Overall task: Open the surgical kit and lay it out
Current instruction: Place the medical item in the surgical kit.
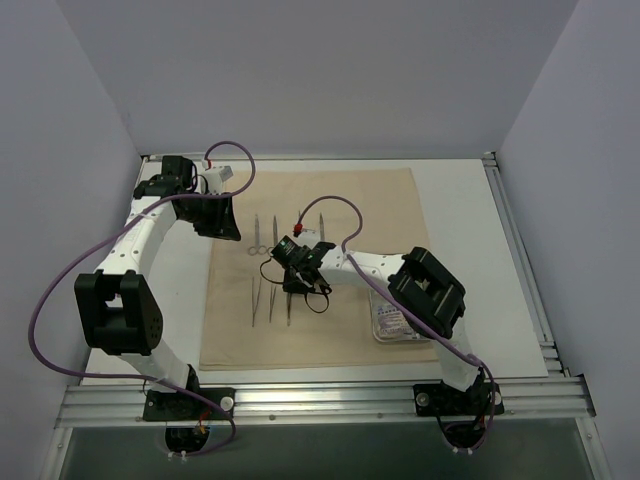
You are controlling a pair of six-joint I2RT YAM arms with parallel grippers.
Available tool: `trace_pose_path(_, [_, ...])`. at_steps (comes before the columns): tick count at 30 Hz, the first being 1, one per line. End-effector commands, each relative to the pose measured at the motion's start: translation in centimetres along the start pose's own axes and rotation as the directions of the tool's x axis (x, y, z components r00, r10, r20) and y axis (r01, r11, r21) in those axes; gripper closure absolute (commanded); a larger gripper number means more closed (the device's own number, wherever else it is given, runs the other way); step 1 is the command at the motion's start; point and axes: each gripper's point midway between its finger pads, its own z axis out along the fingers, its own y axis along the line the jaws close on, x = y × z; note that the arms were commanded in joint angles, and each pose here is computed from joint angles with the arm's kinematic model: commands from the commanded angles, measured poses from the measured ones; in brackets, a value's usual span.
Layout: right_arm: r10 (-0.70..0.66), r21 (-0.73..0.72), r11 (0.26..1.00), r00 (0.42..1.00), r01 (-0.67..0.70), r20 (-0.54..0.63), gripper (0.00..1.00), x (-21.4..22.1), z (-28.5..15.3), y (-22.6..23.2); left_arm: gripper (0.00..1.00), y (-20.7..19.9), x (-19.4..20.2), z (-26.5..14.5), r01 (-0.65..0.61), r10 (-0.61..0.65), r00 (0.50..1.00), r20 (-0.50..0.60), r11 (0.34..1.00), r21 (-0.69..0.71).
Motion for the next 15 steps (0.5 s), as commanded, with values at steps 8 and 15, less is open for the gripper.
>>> trace_pose_path(8, [0.05, 0.006, 0.999, 0.996, -0.05, 0.078, 1.0, -2.8, -0.7, 0.4, 0.54, -0.3, 0.0, -0.3, -0.015, 0.014, 1.0, 0.009, 0.999, 0.031])
trace_pose_path(15, [0.055, 0.008, 0.998, 0.994, -0.056, 0.09, 1.0, -3.2, -0.8, 0.4, 0.54, -0.2, 0.0, -0.3, -0.011, 0.011, 1.0, 0.009, 0.999, 0.032])
